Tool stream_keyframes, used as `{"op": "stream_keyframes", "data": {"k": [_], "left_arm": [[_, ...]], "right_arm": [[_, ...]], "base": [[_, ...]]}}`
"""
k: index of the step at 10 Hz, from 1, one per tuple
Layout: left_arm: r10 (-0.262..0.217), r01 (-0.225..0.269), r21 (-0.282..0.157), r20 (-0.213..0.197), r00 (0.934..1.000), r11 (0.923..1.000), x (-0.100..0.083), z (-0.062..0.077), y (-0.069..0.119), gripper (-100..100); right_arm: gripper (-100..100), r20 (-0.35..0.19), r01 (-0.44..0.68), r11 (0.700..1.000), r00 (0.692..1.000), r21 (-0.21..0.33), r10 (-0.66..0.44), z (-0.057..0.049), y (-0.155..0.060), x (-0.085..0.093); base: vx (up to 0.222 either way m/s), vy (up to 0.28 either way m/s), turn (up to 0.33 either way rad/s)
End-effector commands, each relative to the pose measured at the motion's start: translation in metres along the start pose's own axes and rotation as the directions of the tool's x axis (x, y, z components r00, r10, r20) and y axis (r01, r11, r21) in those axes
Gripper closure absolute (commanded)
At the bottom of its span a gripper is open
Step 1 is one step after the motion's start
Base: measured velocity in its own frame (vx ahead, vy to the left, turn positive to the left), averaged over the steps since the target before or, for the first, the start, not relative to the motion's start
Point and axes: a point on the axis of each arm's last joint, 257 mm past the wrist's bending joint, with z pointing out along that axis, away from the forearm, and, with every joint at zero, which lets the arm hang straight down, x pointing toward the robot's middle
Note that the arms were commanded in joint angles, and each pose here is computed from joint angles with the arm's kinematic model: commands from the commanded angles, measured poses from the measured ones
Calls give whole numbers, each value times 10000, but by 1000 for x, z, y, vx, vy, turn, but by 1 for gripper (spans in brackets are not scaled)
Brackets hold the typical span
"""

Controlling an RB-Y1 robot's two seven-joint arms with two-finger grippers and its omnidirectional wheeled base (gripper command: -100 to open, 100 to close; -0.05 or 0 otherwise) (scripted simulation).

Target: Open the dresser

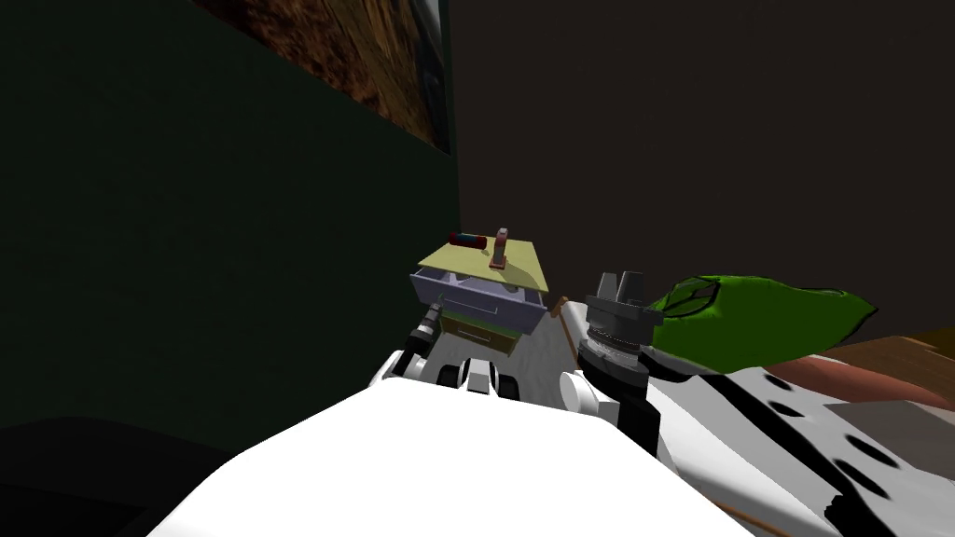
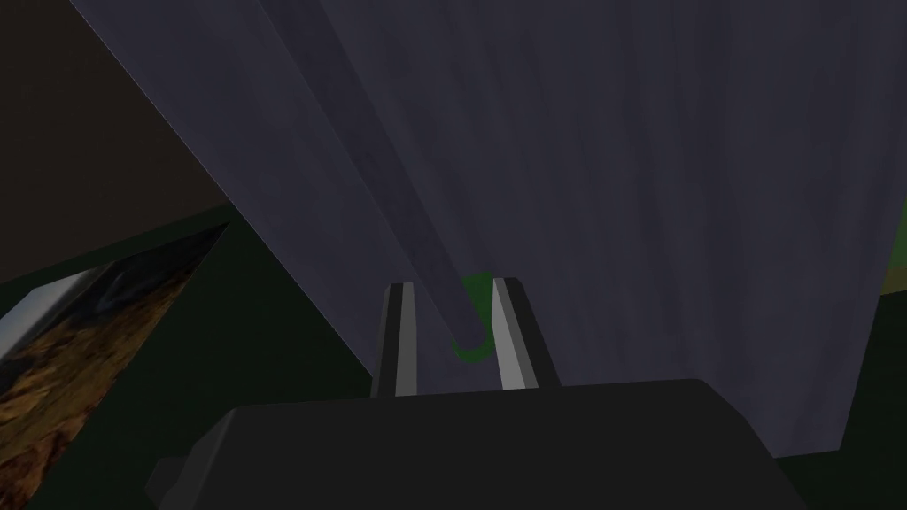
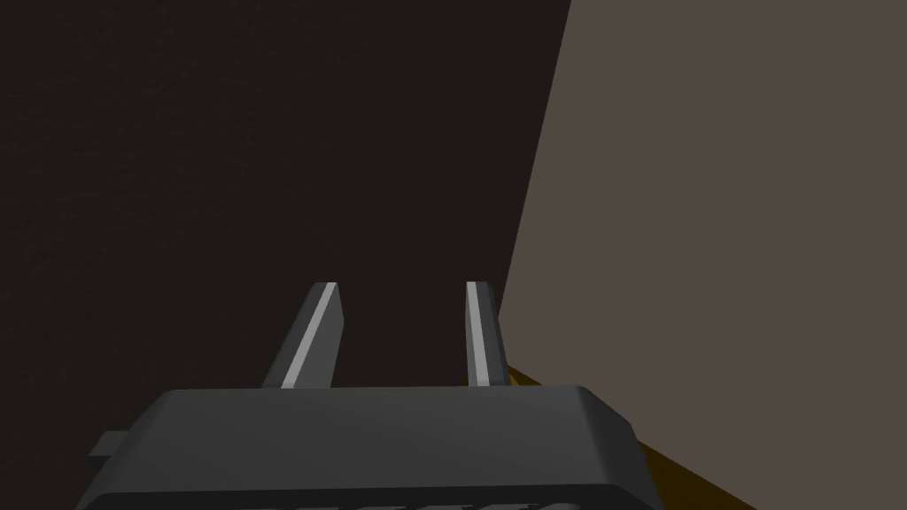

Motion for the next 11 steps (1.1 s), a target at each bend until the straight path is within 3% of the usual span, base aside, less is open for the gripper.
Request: {"op": "stream_keyframes", "data": {"k": [1,2,8,9,11], "left_arm": [[16,-16,-34,-54,10000,10000,1,-6,0,100],[-11,11,6,-57,10000,10000,2,-4,-1,100],[99,-88,-250,405,9991,9996,-49,14,25,100],[241,-213,-386,724,9971,9990,-80,22,31,-100],[371,-305,-596,1115,9931,9978,-115,32,36,-100]], "right_arm": [[0,0,0,10000,10000,0,0,0,0,0],[0,0,0,10000,10000,0,0,0,0,0],[0,1,-2,10000,10000,0,2,0,0,0],[0,1,-1,10000,10000,1,1,0,0,0],[0,0,-1,10000,10000,0,1,0,0,0]], "base": [[-195,35,17],[-98,7,3],[-204,-27,-83],[-200,-57,-309],[-160,-48,-307]]}}
